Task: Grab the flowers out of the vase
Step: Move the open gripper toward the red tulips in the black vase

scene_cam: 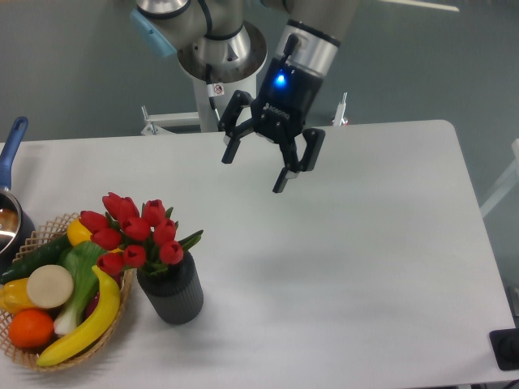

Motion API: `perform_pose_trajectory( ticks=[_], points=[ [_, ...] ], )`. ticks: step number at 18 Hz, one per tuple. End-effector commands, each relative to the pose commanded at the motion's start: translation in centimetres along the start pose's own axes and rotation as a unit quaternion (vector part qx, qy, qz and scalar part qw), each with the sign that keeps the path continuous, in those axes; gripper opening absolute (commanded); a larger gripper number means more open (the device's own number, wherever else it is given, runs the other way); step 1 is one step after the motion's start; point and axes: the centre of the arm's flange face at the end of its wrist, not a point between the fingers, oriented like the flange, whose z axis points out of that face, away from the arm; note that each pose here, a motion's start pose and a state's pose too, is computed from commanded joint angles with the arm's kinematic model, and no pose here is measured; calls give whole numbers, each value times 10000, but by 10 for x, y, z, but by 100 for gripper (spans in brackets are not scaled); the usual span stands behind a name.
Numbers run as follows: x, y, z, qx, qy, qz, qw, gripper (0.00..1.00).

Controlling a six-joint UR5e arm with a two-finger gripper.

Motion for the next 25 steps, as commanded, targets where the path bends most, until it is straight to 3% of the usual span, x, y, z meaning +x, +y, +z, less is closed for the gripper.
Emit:
perform_pose_trajectory(
  ticks=[3, 9, 15, 18, 25],
  points=[
    [14, 1, 16, 160, 257, -147, 9994, 100],
    [14, 7, 30, 162, 426, -769, 9960, 100],
    [17, 9, 49, 118, 553, -725, 9958, 100],
    [15, 8, 61, 60, 433, -332, 9985, 100],
    [13, 2, 109, 56, 665, -44, 9978, 100]
  ],
)
